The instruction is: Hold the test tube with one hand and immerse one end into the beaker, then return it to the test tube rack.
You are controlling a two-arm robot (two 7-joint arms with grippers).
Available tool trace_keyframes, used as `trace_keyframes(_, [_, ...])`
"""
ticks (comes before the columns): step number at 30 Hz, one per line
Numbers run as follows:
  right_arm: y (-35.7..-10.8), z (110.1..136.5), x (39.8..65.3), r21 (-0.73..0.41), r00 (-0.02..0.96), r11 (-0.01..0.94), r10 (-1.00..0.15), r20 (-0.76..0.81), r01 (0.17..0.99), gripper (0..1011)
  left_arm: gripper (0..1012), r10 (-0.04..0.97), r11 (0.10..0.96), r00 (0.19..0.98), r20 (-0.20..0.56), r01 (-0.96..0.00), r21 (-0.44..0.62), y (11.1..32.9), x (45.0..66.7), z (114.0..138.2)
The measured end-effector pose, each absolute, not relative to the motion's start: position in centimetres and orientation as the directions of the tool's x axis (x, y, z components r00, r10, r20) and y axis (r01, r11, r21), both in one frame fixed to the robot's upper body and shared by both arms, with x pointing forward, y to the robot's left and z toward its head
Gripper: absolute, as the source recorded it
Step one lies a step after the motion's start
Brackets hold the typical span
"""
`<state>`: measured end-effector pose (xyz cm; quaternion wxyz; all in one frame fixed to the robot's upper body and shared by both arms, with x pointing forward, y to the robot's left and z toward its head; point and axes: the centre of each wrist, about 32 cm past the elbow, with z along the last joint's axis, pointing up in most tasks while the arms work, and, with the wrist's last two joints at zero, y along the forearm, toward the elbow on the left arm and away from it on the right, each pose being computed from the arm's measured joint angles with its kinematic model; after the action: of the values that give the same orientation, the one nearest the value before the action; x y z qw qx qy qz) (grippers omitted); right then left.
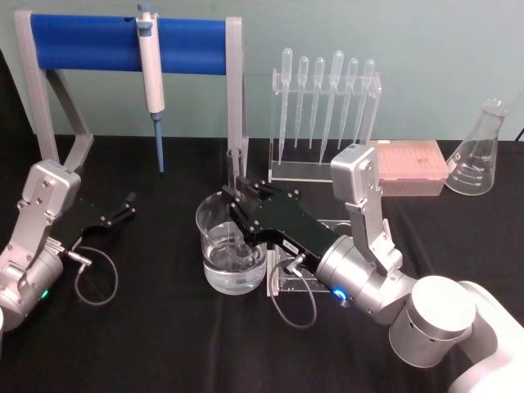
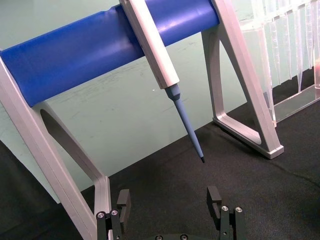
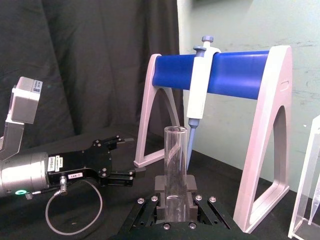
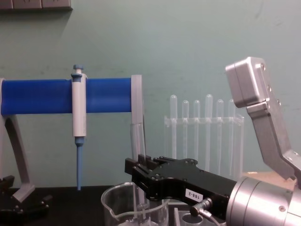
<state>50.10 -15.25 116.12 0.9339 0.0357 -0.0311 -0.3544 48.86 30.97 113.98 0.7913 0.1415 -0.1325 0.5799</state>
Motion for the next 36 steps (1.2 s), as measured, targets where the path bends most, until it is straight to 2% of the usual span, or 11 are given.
trace_keyframes(36, [-15.24, 116.12, 50.1, 0.089, 0.747, 0.746, -0.664, 0.033, 0.66, 238, 1000, 0.88, 0.287, 0.292, 0.374, -0.955, 0.07, 30.96, 48.86, 113.98])
